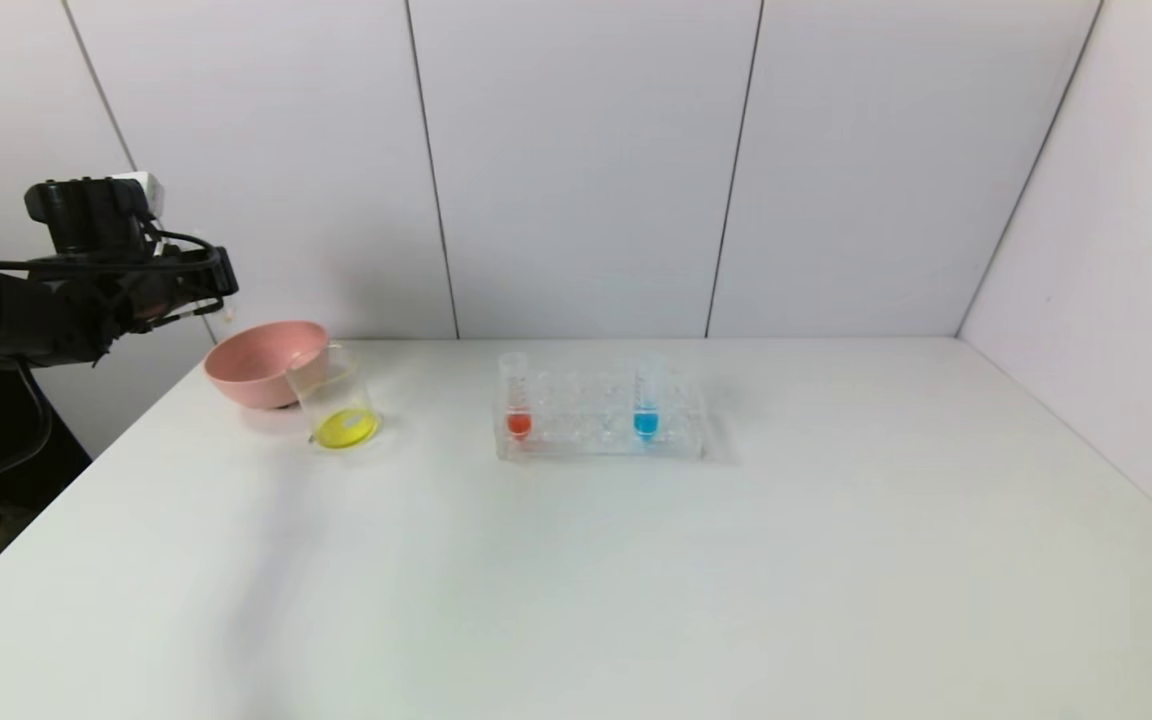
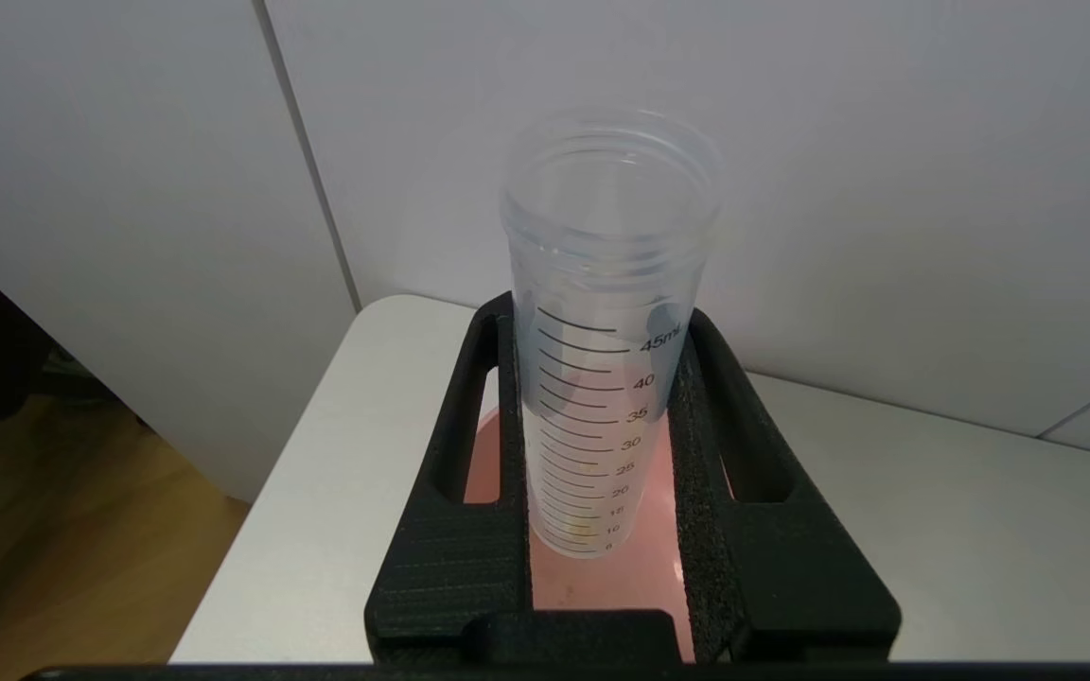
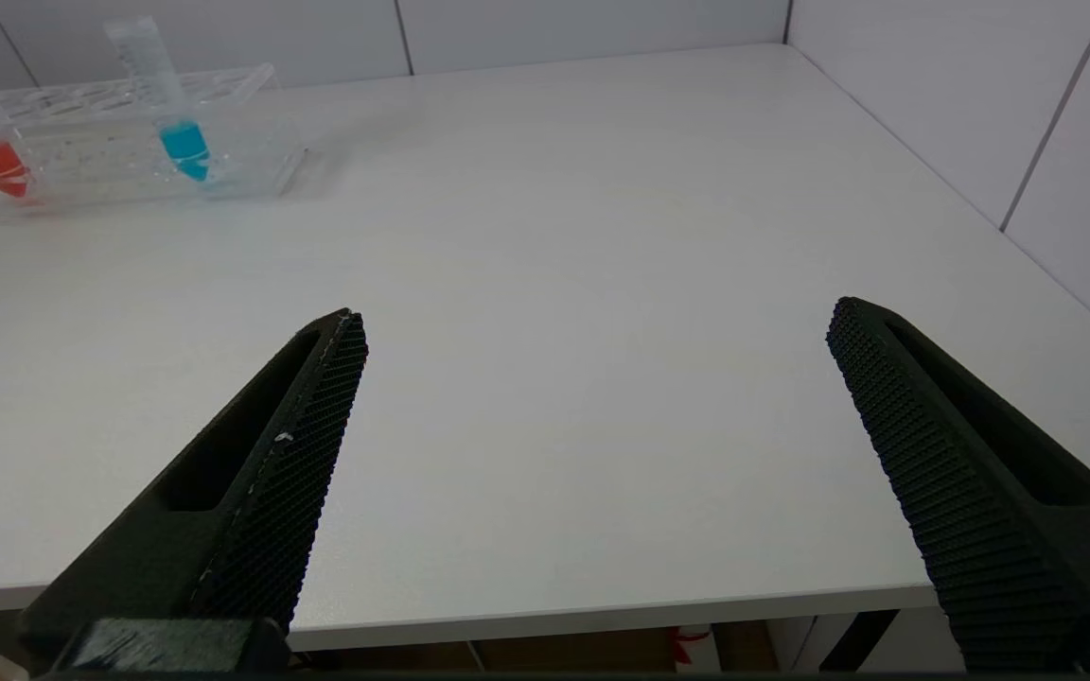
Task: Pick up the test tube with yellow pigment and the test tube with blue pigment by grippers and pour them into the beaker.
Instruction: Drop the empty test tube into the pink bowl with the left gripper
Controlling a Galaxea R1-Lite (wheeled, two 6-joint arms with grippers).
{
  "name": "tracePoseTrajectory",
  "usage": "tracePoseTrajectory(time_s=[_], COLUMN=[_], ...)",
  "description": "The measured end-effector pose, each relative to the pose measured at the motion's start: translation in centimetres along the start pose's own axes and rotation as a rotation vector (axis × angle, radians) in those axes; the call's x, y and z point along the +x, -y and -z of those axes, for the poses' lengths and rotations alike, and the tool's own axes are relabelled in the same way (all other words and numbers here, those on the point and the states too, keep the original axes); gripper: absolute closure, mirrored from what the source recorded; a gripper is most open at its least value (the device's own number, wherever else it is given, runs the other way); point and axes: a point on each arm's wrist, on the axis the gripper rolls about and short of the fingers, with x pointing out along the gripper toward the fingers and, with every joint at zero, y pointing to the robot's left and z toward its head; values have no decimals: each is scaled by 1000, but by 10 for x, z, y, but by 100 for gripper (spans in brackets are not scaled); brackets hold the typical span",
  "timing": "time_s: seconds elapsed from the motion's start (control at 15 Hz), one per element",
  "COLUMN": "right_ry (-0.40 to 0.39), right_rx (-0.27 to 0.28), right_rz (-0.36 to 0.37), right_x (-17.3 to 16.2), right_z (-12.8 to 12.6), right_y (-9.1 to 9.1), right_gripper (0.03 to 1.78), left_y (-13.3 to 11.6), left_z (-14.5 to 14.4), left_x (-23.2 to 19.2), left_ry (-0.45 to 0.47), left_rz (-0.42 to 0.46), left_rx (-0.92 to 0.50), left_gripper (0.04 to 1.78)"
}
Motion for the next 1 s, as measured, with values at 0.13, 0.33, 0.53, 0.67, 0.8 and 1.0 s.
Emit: tracePoseTrajectory(time_s=[0.13, 0.33, 0.53, 0.67, 0.8, 1.0], right_ry=[-1, -1, -1, -1, -1, 0], right_rx=[0, 0, 0, 0, 0, 0], right_rz=[0, 0, 0, 0, 0, 1], right_x=[0, 0, 0, 0, 0, 0], right_z=[0, 0, 0, 0, 0, 0], right_y=[0, 0, 0, 0, 0, 0], right_gripper=[4, 4, 4, 4, 4, 4], left_y=[1, 0, 0, 0, 0, 0], left_z=[4, 12, 21, 25, 26, 27], left_x=[2, 8, 14, 16, 17, 18], left_ry=[-13, -32, -54, -62, -64, -66], left_rz=[3, 28, 38, 38, 40, 42], left_rx=[1, 1, 2, 2, 1, 1], left_gripper=[138, 138, 138, 135, 123, 84])
